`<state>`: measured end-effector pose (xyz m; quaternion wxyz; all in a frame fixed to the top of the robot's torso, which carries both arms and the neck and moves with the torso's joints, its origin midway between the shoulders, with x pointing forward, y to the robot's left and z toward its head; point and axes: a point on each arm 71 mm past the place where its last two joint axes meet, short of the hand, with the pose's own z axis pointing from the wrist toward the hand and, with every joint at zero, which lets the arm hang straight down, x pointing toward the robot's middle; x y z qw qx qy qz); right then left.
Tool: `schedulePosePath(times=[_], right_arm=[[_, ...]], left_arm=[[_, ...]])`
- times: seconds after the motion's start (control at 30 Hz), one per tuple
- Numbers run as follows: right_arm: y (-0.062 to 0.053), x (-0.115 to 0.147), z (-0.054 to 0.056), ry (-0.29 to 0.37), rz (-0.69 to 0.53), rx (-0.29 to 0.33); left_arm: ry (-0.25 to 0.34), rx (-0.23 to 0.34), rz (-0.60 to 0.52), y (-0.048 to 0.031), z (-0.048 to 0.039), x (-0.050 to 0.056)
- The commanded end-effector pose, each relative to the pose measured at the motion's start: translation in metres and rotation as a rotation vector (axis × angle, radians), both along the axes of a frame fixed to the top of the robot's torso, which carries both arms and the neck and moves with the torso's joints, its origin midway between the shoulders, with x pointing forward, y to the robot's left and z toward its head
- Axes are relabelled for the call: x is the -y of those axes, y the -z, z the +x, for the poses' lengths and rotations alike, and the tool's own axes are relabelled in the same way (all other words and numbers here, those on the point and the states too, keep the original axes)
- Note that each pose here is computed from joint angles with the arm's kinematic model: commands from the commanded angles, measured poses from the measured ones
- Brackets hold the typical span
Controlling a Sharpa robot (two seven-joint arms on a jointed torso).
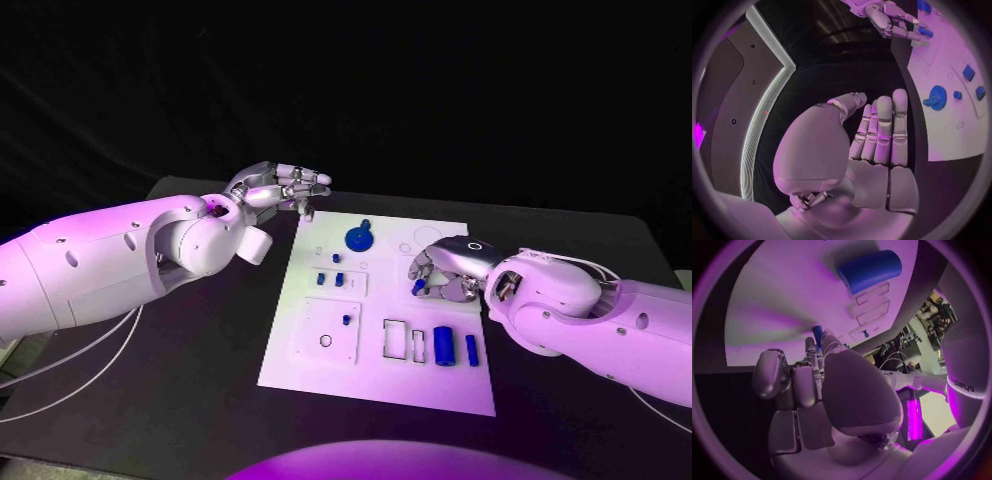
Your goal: Assemble the parts on the task board
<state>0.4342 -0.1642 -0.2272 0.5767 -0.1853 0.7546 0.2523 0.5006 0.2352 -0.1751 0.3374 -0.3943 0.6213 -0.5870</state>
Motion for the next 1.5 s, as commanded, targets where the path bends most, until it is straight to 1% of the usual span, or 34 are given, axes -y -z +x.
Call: schedulePosePath(times=[0.03,0.27,0.43,0.7,0.8,0.9,1.0,1.13,1.17,1.3,1.4,1.5], right_arm=[[0.001,-0.002,-0.001,-0.012,-0.012,0.009],[0.001,-0.004,-0.002,-0.011,0.002,0.019],[0.000,-0.003,-0.002,-0.004,0.010,0.039],[-0.004,-0.004,-0.004,-0.003,0.054,0.078],[-0.006,-0.005,-0.006,-0.003,0.075,0.083],[-0.012,-0.005,-0.009,-0.001,0.105,0.081],[-0.020,-0.005,-0.013,-0.001,0.136,0.082],[-0.034,-0.010,-0.022,-0.023,0.185,0.094],[-0.037,-0.012,-0.024,-0.030,0.194,0.096],[-0.046,-0.029,-0.035,-0.087,0.241,0.101],[-0.048,-0.045,-0.043,-0.134,0.266,0.102],[-0.046,-0.064,-0.052,-0.187,0.288,0.097]], left_arm=[[0.017,-0.001,-0.012,-0.0012,-0.0005,0.002],[0.019,-0.003,-0.011,-0.0010,-0.0007,0.002],[0.018,-0.005,-0.010,-0.0009,-0.0006,0.001],[0.019,-0.005,-0.010,-0.0009,-0.0005,0.001],[0.019,-0.005,-0.010,-0.0008,-0.0003,0.001],[0.019,-0.005,-0.010,-0.0006,0.0001,0.001],[0.019,-0.006,-0.009,-0.0004,0.0004,0.001],[0.020,-0.006,-0.010,-0.0003,0.0008,0.002],[0.021,-0.006,-0.010,-0.0002,0.0008,0.002],[0.024,-0.006,-0.012,-0.0001,0.0011,0.003],[0.026,-0.005,-0.014,-0.0001,0.0014,0.005],[0.027,-0.002,-0.016,-0.0001,0.0019,0.007]])
